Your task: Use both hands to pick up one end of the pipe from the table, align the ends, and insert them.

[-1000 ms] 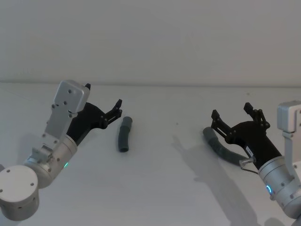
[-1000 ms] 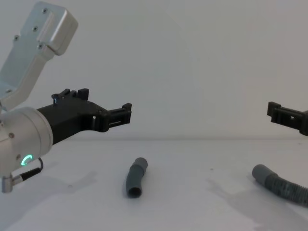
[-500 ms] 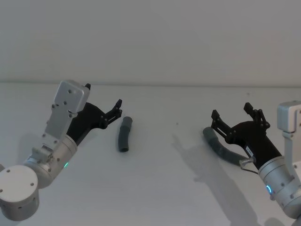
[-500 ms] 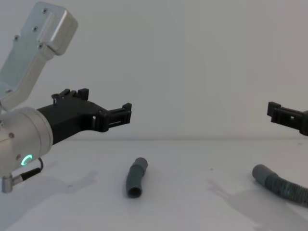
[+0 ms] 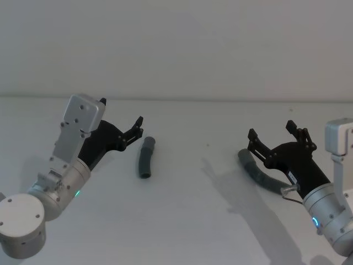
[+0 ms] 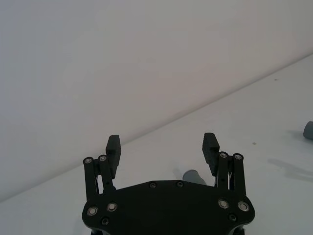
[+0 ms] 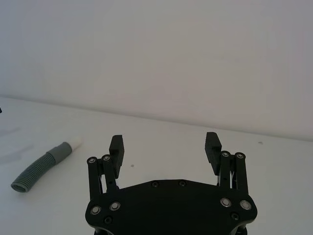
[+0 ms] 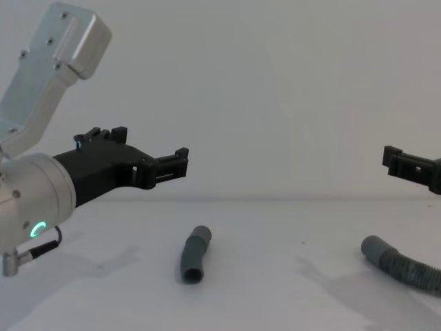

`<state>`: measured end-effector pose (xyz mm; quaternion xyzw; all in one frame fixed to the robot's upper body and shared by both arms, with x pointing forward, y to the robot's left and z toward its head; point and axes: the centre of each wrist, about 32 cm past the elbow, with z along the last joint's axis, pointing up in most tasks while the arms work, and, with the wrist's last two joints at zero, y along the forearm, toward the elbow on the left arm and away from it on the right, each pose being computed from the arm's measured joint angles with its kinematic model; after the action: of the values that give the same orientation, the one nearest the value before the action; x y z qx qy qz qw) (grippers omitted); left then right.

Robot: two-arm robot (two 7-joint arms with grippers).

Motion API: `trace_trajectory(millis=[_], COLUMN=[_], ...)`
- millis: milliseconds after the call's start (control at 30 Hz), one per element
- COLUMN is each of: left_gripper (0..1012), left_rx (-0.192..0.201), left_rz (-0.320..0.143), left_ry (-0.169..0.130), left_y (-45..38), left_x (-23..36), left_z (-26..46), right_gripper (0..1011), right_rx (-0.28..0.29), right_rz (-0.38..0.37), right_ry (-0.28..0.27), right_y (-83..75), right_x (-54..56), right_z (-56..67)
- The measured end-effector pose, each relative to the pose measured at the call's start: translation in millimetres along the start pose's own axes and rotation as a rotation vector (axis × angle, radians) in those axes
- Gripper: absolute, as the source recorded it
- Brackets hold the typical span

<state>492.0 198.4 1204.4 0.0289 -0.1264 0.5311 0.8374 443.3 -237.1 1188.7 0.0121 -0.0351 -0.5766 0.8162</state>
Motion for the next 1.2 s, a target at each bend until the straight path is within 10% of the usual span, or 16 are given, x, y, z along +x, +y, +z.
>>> trace_trajectory(millis=[467, 1200], left_gripper=[1001, 1001], left_rx=[0.033, 0.221], left_rz=[-0.006, -0.034], left_ry=[0.037, 0.213], left_y=[-1.4, -11.3], left_x=[-1.0, -8.9], left_z=[2.3, 13.0], right_gripper=[1002, 1002], right_rx=[-0.031, -0.179], right_rz=[0.048, 0.109], right_ry=[-0.018, -0.103], right_y=[3.3, 7.7], right_x=[11.1, 36.3], right_z=[1.2, 10.7])
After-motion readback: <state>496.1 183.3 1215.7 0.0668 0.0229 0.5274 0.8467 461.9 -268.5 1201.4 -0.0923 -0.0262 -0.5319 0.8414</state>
